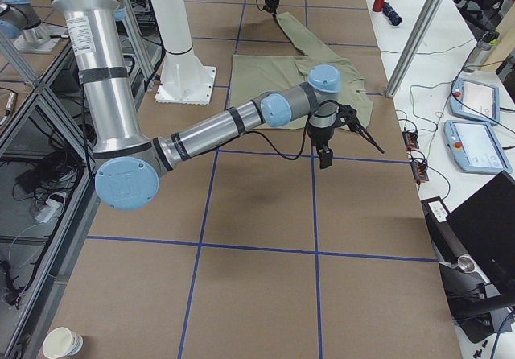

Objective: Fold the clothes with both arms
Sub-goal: 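Release the sleeve and raise the right gripper while the left gripper grasps the other cuff, then fold the held sleeve with the left gripper across the shirt body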

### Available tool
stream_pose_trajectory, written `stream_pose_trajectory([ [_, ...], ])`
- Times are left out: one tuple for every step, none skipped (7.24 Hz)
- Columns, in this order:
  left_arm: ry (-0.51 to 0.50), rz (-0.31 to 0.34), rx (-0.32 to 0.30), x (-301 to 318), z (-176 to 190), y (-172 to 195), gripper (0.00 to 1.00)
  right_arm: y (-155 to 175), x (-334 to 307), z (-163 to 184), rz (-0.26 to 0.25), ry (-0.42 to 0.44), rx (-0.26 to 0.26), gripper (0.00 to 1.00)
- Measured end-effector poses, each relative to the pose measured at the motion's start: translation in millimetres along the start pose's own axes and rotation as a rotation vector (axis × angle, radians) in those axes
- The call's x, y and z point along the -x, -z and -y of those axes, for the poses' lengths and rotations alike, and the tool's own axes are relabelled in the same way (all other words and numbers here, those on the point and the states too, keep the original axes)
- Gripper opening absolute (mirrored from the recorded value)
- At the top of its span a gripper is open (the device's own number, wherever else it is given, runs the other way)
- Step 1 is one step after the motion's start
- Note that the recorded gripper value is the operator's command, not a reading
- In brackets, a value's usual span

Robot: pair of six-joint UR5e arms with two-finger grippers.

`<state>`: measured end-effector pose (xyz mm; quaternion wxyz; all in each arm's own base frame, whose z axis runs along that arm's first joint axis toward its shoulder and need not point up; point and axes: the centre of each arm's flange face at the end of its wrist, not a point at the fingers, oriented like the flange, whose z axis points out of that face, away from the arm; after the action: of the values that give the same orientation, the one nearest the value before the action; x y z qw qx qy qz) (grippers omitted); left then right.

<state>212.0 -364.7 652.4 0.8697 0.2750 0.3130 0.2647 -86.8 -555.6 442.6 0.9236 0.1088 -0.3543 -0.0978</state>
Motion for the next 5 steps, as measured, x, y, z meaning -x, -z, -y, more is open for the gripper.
stream_pose_trajectory([
  [-0.004,-0.004,-0.023,-2,6,6,0.0,1,0,0,0.0,0.001,-0.002,1.0],
  [-0.007,-0.009,-0.064,-5,19,19,0.0,1,-1,-1,0.0,0.005,-0.001,1.0],
  [-0.006,-0.013,-0.12,-9,39,37,0.0,-1,-6,-4,-0.001,0.019,0.006,1.0],
  [0.001,-0.012,-0.189,-9,70,57,0.0,-1,-19,-11,-0.005,0.044,0.014,1.0],
  [0.018,-0.004,-0.248,-6,108,72,0.0,1,-37,-21,-0.012,0.052,0.019,1.0],
])
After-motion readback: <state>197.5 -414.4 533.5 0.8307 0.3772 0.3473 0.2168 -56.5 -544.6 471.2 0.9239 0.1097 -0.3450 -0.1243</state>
